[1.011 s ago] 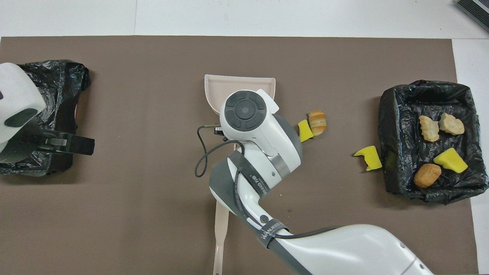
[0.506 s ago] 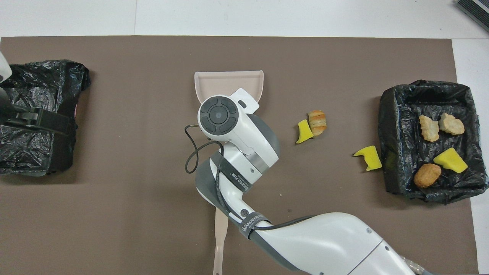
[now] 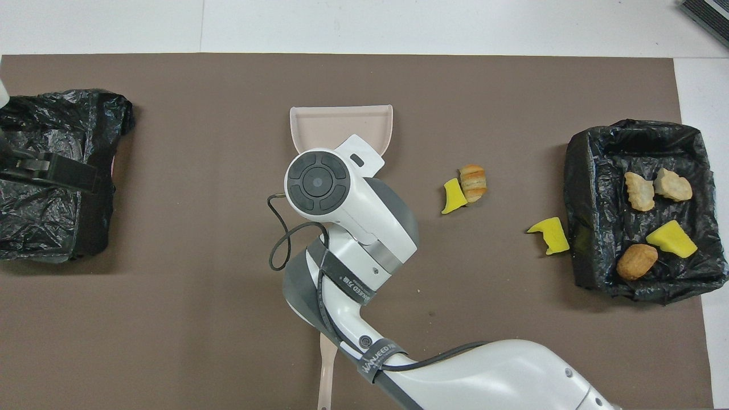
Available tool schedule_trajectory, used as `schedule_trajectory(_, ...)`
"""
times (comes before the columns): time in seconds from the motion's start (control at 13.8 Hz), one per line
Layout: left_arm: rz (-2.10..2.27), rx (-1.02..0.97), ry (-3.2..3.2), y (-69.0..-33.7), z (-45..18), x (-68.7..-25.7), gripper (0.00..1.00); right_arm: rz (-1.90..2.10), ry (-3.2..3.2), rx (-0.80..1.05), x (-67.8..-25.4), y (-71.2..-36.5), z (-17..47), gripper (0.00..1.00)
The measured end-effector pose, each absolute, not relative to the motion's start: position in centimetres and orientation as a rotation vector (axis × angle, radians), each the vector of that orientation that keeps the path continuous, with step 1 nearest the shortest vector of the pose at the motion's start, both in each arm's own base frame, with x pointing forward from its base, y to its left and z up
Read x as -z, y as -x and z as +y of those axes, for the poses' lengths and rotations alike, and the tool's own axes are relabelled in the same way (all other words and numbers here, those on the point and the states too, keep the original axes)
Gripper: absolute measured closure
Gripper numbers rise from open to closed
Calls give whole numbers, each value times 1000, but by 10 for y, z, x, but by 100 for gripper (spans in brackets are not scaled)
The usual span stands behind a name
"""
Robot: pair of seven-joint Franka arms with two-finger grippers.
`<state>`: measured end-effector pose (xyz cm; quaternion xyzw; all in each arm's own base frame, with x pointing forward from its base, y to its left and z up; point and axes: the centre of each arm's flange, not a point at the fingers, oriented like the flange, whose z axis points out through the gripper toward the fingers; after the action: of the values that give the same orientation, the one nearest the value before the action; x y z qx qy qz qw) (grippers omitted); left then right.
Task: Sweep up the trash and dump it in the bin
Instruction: 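Lower the dustpan onto the table, open and withdraw the right gripper, then reach the left gripper to the dustpan while the right gripper reaches the brush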
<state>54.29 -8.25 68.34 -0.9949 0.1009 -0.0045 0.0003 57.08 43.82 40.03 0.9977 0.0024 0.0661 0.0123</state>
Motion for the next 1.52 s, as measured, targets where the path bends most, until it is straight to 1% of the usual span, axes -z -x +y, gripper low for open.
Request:
schedule_trajectory(0.29, 347, 19, 3113, -526, -93, -685, 0, -23, -3105, -57, -431, -540, 427, 0)
schedule_trajectory(0.43, 340, 17, 3111, -523, -91, -682, 0, -34, -3110, 3, -445, -515, 415, 0)
schedule_trajectory(0.58, 321, 5, 3112, -523, -85, -679, 0, -39, -3109, 68, -444, -487, 408, 0)
schedule_trajectory(0.72, 283, -10, 3115, -522, -71, -676, 0, -96, -3116, 117, -436, -458, 412, 0)
schedule_trajectory(1.01, 230, -17, 3120, -517, -49, -675, 0, -162, -3189, 155, -412, -405, 429, 0)
schedule_trajectory(1.3, 230, -16, 3119, -516, -49, -676, 0, -221, -3189, 144, -362, -336, 458, 0)
schedule_trajectory(1.52, 226, -18, 3120, -516, -48, -675, 0, -214, -3140, 184, -334, -304, 459, 0)
